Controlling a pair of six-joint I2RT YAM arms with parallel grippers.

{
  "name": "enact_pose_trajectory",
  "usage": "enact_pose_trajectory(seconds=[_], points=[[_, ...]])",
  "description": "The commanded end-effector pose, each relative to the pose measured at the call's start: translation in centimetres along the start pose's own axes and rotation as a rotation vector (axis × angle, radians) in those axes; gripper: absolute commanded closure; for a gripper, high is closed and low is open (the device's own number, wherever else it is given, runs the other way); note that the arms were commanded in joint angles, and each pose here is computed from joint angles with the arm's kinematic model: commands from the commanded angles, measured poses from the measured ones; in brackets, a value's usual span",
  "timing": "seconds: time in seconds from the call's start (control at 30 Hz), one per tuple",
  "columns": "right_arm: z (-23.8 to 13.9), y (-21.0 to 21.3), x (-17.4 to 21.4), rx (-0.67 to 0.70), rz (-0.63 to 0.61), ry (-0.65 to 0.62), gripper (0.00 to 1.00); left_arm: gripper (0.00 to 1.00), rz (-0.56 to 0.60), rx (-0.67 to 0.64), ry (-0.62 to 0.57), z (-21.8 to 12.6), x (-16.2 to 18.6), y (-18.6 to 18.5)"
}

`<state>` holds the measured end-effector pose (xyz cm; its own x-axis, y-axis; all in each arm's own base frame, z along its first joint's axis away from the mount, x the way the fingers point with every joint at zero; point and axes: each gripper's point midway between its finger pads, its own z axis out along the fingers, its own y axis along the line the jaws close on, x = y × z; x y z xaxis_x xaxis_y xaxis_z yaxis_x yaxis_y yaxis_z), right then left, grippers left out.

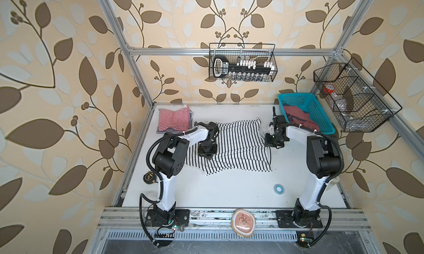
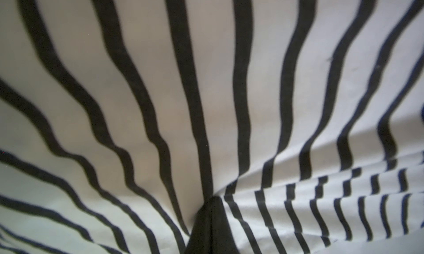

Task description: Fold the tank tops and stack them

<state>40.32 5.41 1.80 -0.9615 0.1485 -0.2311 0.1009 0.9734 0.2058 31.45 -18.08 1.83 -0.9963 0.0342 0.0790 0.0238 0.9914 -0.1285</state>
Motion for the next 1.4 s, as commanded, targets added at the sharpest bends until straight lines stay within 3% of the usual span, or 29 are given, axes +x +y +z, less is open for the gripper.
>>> enact_pose_trajectory(seconds=[0.0,0.37,0.43,0.5,0.57,0.73,0.97,1.37], points=[[1.1,-3.0,3.1,0.110,0.029,0.106,0.99,1.00,-0.016,-0.118,0.050,0.7,0.5,2.9],[-3.3,-1.5,1.6,0.021,0.047,0.011,0.86,0.98,0.028,0.036,-0.216,-10.7,-3.5,-1.5],[-4.4,-1.2,1.4,0.013,0.040,-0.011,0.83,0.96,0.034,0.056,-0.275,-13.5,-3.2,-1.7],[-8.1,-0.2,1.6,-0.017,0.018,-0.074,0.73,0.93,0.039,0.076,-0.330,-16.9,-1.1,-1.3],[-9.5,0.4,2.5,-0.034,0.005,-0.094,0.70,0.91,0.034,0.077,-0.330,-17.5,0.8,-0.7],[-10.8,1.3,7.0,0.007,-0.069,-0.065,0.62,0.82,-0.004,0.148,-0.274,-15.3,5.8,-0.2],[-10.0,1.4,13.2,0.033,-0.080,0.018,0.61,0.80,-0.001,0.158,-0.126,-8.9,11.1,-1.4],[-9.8,-0.5,16.3,0.082,-0.028,0.040,0.56,0.69,-0.085,0.122,-0.084,-4.1,11.5,-1.0]])
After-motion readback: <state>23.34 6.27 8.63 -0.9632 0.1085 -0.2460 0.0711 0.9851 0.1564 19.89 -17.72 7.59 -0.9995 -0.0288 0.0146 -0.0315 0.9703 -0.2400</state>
